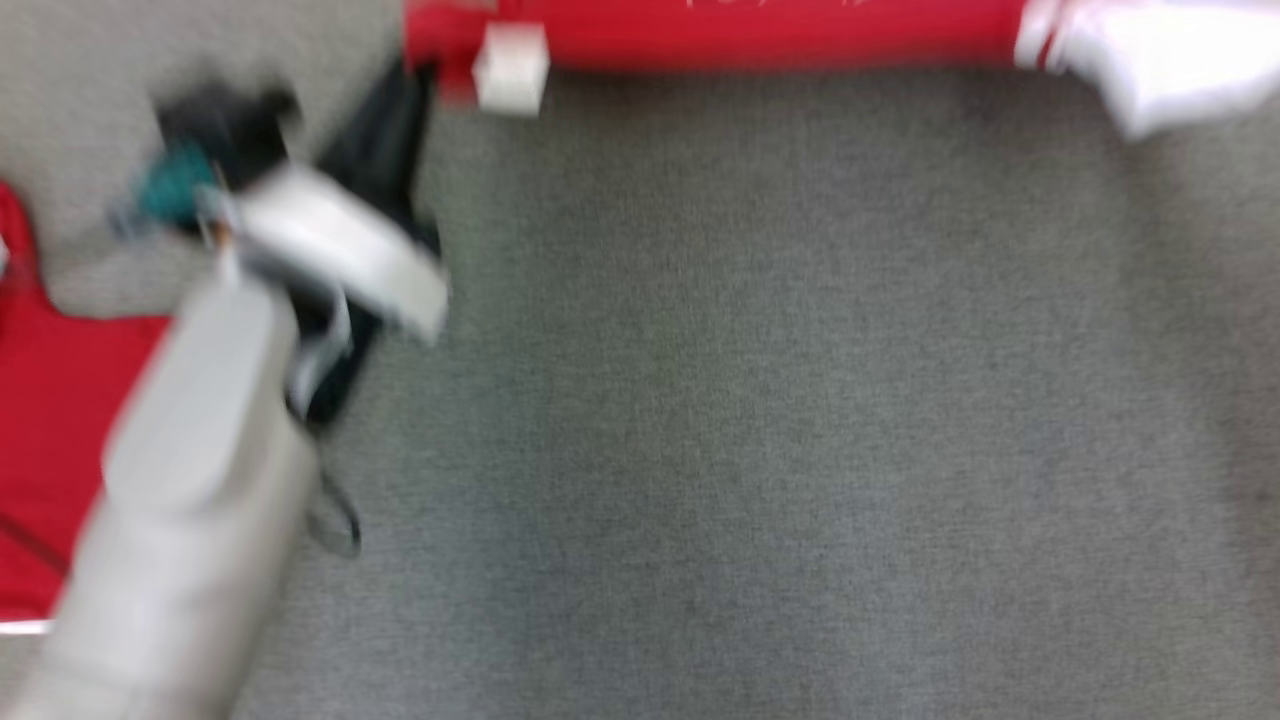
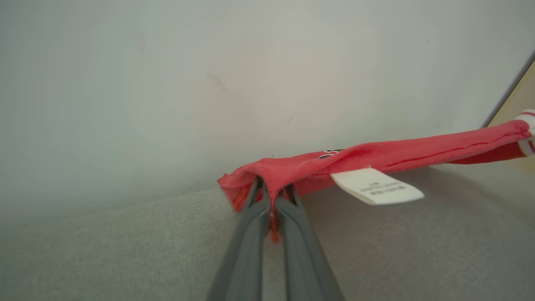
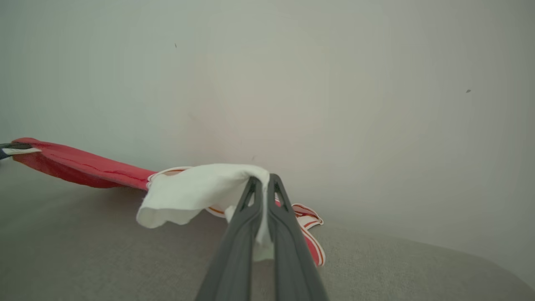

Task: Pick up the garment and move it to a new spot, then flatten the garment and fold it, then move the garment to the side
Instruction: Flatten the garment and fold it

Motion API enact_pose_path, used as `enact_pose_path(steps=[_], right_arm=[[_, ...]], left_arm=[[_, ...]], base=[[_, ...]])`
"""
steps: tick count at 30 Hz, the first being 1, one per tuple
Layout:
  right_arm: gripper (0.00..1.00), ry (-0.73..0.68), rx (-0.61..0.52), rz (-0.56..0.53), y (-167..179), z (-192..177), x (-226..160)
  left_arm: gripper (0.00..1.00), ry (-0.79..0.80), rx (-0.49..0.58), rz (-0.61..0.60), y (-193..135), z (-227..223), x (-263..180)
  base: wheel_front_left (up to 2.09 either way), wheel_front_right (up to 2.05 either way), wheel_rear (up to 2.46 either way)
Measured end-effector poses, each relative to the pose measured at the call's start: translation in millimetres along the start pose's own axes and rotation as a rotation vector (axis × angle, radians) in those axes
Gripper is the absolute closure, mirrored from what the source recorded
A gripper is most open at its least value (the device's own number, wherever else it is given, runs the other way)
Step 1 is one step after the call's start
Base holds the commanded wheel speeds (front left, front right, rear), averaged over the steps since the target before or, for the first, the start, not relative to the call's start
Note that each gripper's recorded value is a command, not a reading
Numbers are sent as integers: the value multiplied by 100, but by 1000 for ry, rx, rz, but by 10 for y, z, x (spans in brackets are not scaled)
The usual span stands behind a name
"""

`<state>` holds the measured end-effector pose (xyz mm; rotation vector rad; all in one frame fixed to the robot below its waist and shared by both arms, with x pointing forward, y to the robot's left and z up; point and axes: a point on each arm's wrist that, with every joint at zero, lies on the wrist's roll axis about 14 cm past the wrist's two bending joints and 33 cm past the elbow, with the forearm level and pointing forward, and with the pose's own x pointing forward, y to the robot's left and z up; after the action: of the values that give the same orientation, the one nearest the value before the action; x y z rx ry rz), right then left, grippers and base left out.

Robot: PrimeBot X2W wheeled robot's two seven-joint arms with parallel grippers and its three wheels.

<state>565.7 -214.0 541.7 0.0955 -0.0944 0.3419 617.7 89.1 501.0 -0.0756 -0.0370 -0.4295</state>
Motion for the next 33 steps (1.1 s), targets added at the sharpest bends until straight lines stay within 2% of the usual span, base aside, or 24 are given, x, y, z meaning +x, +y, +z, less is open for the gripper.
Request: enact_pose_path(steps=[4, 9, 13, 16, 24, 28, 33], right_arm=[[100, 100, 47, 3, 95, -182, -558], [100, 232, 25, 46, 295, -379, -1155], [100, 333, -33, 100, 454, -525, -1533], [100, 395, -33, 108, 523, -620, -1791], [100, 628, 55, 117, 738, -896, -2580], [100, 714, 98, 107, 767, -917, -2821], [100, 751, 136, 104, 770, -839, -2760]], left_arm=[[100, 65, -56, -21, -208, -246, -546], [100, 120, -92, -31, -504, -362, -1108], [100, 188, -106, -35, -727, -458, -1515], [100, 261, -102, -34, -857, -573, -1850], [100, 403, -159, -2, -1211, -734, -2602], [100, 463, -198, 9, -1303, -741, -2812], [100, 519, -227, -33, -1304, -671, -2779]], base=[[0, 0, 0], [0, 0, 0], [0, 0, 0], [0, 0, 0], [0, 0, 0], [0, 0, 0], [0, 0, 0]])
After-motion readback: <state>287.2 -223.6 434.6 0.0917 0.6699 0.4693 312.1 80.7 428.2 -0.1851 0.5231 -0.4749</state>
